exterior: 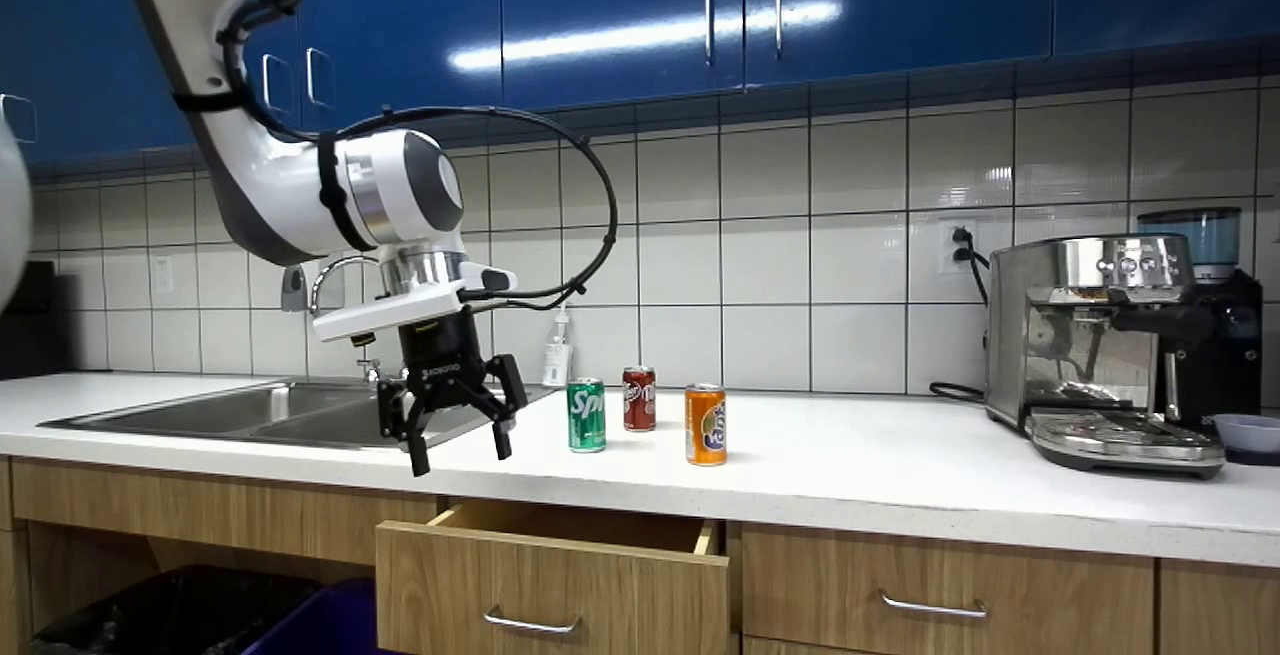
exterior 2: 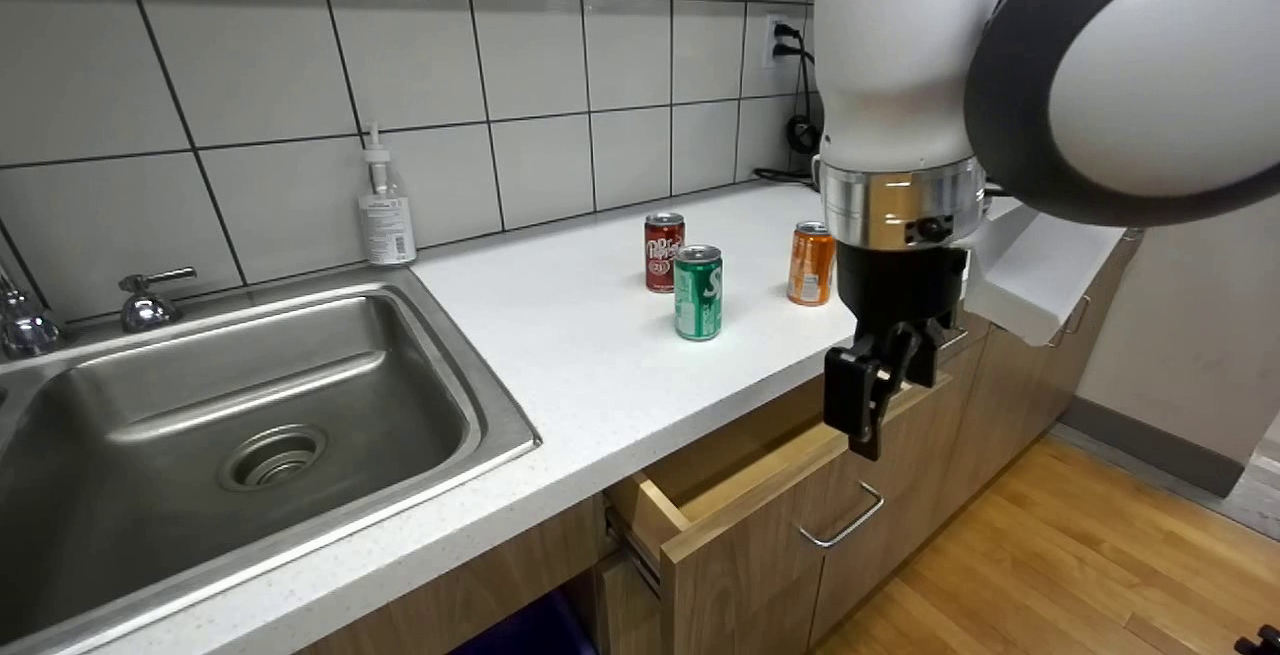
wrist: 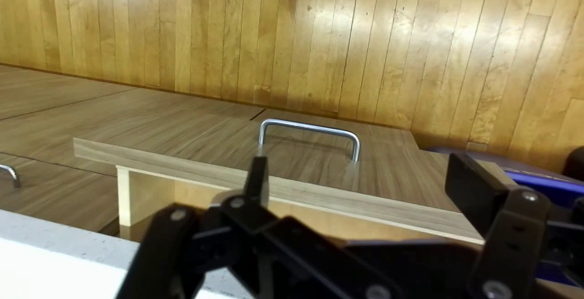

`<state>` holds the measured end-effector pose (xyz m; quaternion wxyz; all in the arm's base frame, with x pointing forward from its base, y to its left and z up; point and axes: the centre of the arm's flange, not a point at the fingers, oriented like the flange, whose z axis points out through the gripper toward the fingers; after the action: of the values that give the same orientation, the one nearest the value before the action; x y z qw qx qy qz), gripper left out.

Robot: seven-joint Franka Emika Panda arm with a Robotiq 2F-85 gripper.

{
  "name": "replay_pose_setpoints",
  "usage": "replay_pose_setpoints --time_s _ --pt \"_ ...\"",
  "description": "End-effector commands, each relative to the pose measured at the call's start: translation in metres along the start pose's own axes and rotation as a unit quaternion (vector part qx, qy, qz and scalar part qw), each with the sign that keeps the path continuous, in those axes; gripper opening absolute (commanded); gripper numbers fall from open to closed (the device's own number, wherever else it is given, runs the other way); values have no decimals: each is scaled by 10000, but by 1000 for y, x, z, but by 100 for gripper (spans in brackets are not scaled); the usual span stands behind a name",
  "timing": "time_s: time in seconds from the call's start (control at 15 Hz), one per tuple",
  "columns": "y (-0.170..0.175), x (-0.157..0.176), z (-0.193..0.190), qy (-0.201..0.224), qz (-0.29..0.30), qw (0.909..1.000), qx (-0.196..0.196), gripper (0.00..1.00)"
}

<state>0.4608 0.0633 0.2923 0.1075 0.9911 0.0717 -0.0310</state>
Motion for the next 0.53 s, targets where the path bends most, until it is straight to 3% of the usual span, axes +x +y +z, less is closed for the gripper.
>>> replay_pose_setpoints --time_s 0.0,0.33,0.4,0.47 --pt "18 30 9 76 -141 9999 47 100" --pt "35 59 29 -48 -90 9996 270 100" --pt "24 36 22 -10 -33 9999 137 100" --pt "27 41 27 -42 -33 9998 179 100"
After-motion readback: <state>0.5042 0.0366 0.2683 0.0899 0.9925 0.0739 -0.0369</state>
